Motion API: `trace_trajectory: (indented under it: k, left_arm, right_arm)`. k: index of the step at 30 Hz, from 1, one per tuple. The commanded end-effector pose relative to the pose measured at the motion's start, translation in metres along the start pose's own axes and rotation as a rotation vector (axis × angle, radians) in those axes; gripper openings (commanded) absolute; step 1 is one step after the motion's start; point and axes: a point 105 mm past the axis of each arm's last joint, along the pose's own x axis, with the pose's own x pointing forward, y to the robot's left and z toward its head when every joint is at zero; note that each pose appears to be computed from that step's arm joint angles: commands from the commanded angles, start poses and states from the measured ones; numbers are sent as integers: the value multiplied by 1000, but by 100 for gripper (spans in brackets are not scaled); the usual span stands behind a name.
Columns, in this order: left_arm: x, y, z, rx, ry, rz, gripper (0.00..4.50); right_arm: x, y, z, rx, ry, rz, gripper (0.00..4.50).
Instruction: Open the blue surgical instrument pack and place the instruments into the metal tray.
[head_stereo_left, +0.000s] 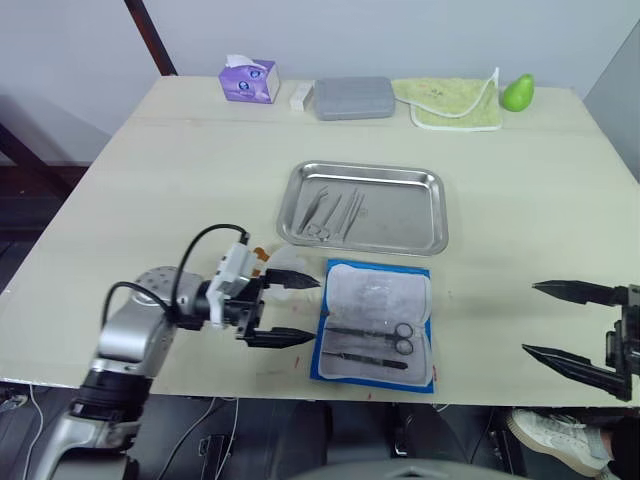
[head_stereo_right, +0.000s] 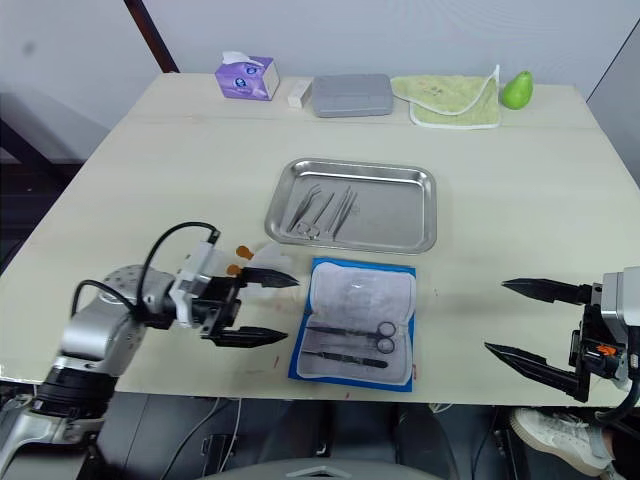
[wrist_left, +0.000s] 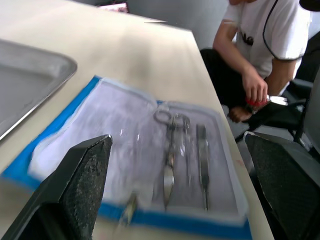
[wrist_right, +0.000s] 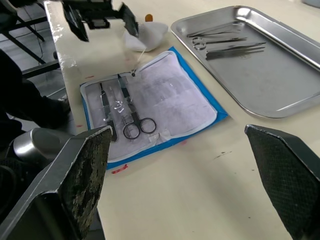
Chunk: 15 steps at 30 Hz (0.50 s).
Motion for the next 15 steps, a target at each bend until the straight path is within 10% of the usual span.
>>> trace_trajectory:
  k: [1,15]
  left_arm:
    - [17,-8,3,23,-13,-39,449]
    - [18,14,-38,121,56,-30,449]
  right_arm:
    - [5,8,7,-33,-10,17,450]
    - [8,12,11,-46,-13,36,450]
